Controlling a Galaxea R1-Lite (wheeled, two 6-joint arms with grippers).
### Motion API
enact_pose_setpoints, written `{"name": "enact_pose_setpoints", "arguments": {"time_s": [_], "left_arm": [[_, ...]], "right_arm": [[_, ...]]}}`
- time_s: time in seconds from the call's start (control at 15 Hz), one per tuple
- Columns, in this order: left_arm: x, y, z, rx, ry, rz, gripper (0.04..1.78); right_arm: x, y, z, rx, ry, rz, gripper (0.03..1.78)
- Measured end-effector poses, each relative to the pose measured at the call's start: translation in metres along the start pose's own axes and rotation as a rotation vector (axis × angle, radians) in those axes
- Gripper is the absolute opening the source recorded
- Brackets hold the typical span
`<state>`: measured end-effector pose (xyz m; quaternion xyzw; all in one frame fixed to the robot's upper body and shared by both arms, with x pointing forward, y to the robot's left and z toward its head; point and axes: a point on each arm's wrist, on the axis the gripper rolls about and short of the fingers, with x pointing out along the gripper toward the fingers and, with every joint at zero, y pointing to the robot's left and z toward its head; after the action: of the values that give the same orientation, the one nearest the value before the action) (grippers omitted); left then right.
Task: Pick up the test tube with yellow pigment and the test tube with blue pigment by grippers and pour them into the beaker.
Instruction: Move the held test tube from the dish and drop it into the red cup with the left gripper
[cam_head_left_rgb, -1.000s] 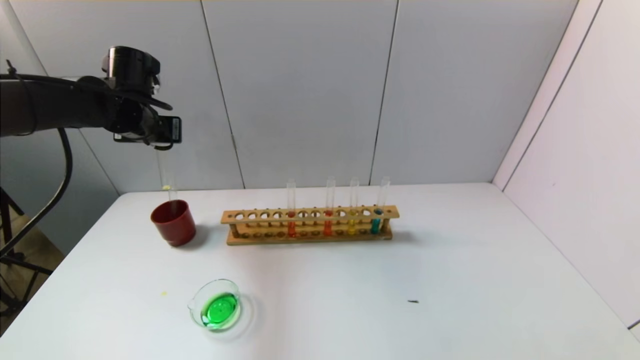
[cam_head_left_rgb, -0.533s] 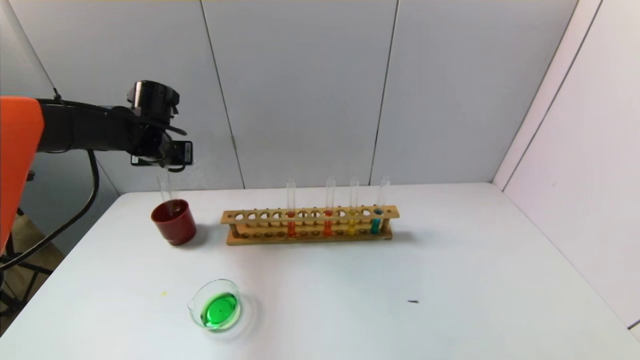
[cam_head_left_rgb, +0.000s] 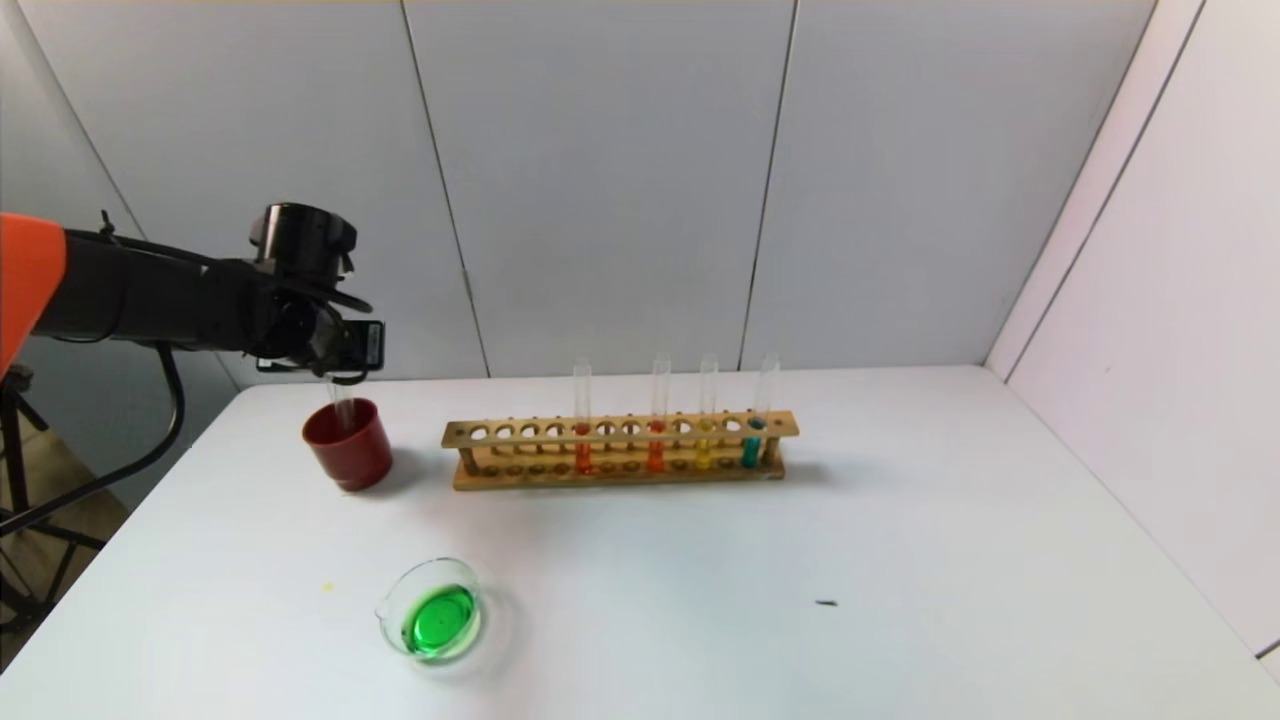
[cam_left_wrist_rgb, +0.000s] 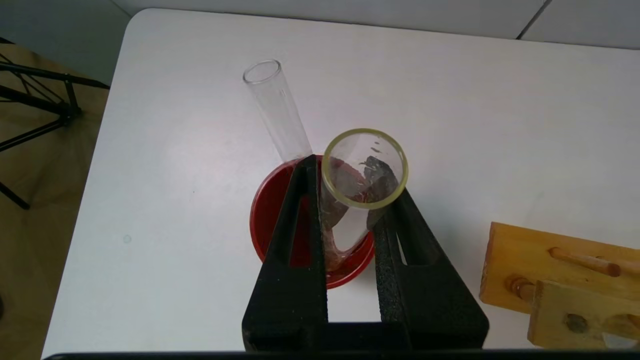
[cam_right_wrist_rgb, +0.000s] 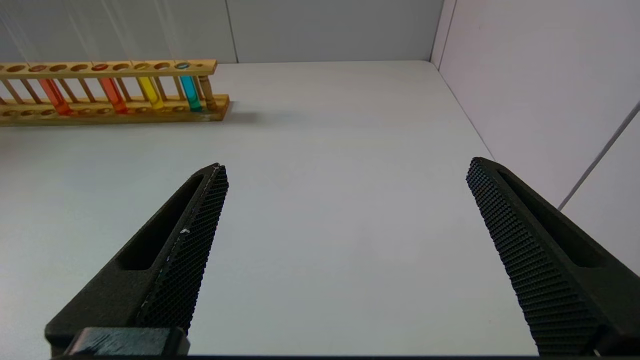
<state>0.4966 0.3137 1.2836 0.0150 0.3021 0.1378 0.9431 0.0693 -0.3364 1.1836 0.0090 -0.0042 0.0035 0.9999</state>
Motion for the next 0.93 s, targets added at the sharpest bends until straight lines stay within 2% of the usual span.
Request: {"name": "enact_pose_setpoints", "arguments": {"time_s": [0.67,0.8,0.93], "left_arm": [[0.005,-0.014,-0.048,0.026,-0.008,-0.044,0.36],[-0.001,-0.012,-0.049,0.029,-0.01,-0.046,0.49],[-0.011,-0.009,-0.045,0.033,-0.031,-0.052,0.75]], "right_arm": [[0.0,0.0,0.0,0.0,0.0,0.0,1.74],[0.0,0.0,0.0,0.0,0.0,-0.001,1.74],[0.0,0.0,0.0,0.0,0.0,-0.001,1.74]]}}
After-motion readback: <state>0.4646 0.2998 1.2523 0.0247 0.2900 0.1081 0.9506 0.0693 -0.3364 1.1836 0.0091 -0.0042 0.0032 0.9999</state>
